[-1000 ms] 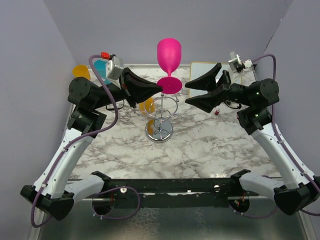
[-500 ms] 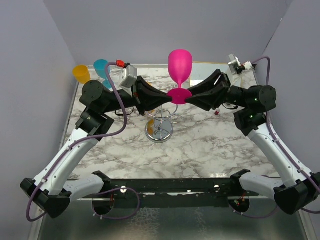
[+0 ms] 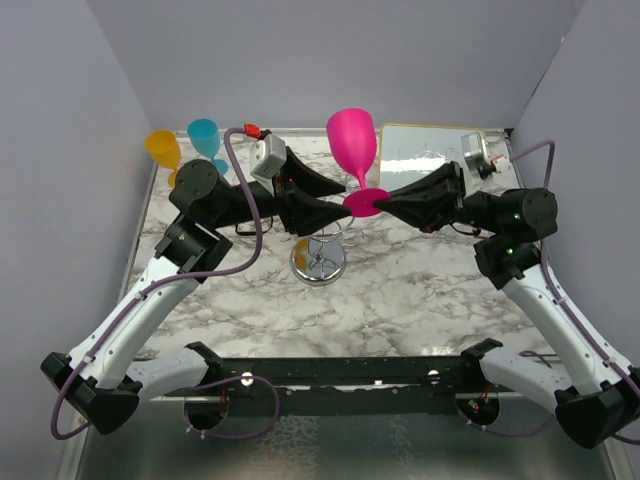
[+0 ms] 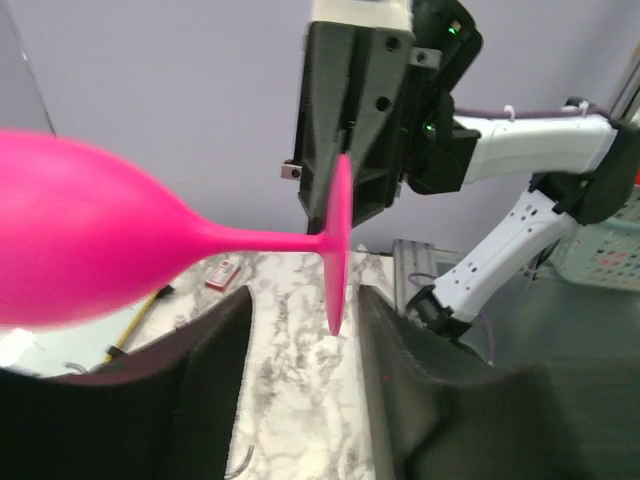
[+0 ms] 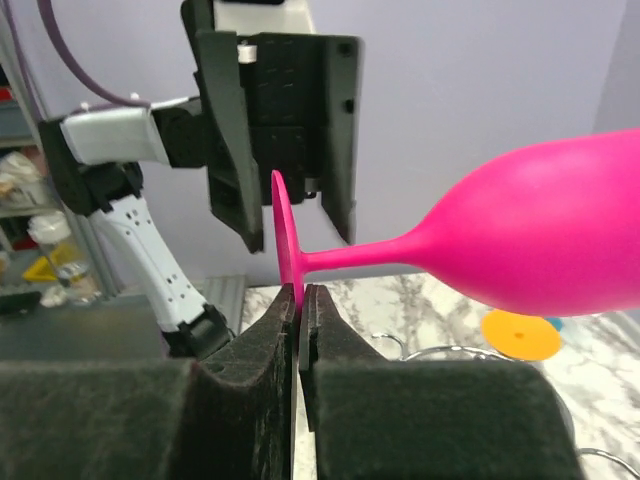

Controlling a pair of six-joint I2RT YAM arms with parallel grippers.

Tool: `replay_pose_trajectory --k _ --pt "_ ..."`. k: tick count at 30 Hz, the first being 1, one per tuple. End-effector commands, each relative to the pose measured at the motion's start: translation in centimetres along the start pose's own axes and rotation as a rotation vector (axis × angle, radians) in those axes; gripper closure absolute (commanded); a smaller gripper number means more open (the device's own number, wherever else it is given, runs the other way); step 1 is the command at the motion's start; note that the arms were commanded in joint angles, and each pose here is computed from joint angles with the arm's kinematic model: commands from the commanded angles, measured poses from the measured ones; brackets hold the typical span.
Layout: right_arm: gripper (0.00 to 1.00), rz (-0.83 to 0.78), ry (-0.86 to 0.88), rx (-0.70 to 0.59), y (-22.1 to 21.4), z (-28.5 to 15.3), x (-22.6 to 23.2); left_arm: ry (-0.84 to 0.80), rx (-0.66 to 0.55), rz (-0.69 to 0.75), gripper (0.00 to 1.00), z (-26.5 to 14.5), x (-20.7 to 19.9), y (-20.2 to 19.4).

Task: Take the wine glass off the wine glass rack

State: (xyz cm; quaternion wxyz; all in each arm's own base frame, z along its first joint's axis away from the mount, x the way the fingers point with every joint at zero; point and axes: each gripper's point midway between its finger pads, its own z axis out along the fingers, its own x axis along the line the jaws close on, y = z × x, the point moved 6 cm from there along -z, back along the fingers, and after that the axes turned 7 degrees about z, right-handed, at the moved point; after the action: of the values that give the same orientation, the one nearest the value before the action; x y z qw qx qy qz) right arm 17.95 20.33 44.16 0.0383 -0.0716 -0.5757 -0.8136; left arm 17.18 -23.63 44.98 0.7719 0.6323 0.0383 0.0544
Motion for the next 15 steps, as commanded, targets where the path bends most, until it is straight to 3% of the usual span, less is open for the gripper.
replay_pose_trajectory --k 1,5,9,12,15 --pt "0.98 -0.334 -0.072 0.013 0.2 -1.4 0.3 0.047 0.027 0.001 0.39 -0.6 0.1 -0.2" --pt "0.98 -0.557 -0.164 0.121 -1.1 -3.4 -0.4 0.092 0.060 -0.022 0.12 -1.5 -0.2 -0.8" --pt "0.98 -0.820 -0.103 0.237 -3.3 -5.5 0.5 0.148 0.110 -0.068 0.07 -2.2 -0.2 -1.6" --pt "0.98 -1.117 0.115 0.329 -6.1 -7.2 2.5 0.154 0.138 -0.130 0.07 -2.2 -0.2 -2.0" --pt "0.98 -1.216 0.096 0.383 -7.6 -8.6 2.6 0.133 0.158 -0.168 0.05 -1.9 -0.5 -1.2"
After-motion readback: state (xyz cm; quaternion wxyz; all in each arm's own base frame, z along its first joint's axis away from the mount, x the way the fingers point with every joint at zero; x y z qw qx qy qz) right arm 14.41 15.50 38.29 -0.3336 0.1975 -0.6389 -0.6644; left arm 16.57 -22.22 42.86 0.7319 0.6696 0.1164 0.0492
